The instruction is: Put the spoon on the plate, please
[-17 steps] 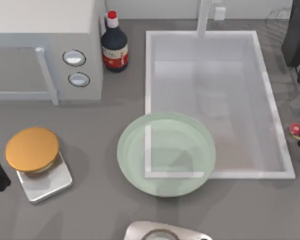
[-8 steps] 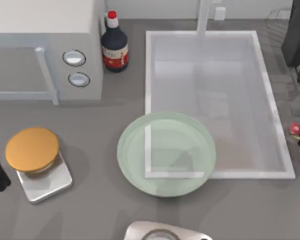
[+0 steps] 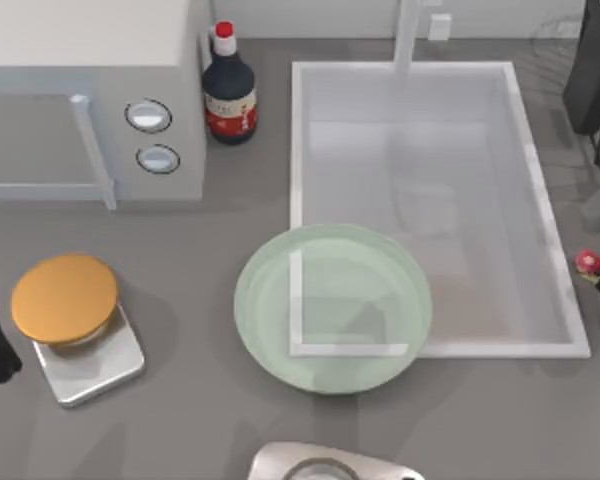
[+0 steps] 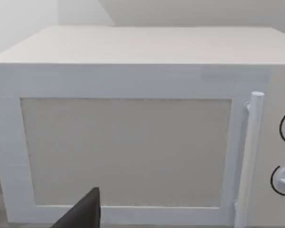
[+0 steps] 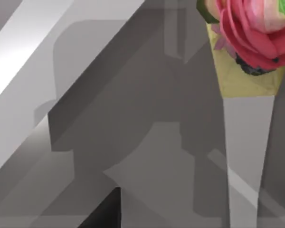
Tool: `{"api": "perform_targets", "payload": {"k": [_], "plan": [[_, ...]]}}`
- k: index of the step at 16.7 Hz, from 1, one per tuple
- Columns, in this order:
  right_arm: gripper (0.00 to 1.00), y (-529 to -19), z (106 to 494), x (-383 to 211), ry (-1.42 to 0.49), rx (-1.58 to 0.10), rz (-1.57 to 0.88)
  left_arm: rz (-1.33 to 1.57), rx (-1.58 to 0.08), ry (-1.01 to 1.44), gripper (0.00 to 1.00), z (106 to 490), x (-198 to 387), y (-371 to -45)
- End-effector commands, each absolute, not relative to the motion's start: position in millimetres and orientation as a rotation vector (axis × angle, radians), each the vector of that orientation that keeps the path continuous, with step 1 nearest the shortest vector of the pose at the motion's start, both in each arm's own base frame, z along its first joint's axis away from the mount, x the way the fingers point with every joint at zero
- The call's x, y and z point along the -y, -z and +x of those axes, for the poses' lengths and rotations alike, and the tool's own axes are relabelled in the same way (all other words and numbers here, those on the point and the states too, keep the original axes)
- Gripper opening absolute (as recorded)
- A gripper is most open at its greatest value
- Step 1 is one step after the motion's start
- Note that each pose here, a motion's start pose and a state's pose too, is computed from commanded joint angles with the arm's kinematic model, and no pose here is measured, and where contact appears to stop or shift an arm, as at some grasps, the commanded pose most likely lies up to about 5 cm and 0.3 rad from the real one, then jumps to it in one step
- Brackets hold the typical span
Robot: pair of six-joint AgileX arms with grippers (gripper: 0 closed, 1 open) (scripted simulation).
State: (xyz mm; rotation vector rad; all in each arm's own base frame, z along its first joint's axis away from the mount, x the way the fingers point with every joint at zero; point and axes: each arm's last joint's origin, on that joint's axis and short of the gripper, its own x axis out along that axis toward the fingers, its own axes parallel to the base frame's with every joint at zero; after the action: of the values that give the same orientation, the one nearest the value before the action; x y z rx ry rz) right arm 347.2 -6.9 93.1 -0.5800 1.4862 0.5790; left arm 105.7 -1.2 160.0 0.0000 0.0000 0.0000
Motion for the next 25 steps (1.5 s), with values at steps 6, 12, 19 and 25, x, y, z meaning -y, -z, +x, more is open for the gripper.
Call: {"api": "perform_targets", "payload": {"k": [6,12,19,25], "plan": [[0.0,-93,347,7,-0.579,-1.486,-0.58,0.0,0.0,0.0,1.0,106,1,-160],[0.0,-133,349,6,-0.574,-1.462,-0.554,0.0,0.0,0.0,1.0,106,1,-160],[0.0,-211,346,5,-0.576,-1.467,-0.553,0.0,0.0,0.0,1.0,106,1,-160],[0.0,-213,346,4,-0.584,-1.463,-0.562,0.0,0.0,0.0,1.0,106,1,-160]]}}
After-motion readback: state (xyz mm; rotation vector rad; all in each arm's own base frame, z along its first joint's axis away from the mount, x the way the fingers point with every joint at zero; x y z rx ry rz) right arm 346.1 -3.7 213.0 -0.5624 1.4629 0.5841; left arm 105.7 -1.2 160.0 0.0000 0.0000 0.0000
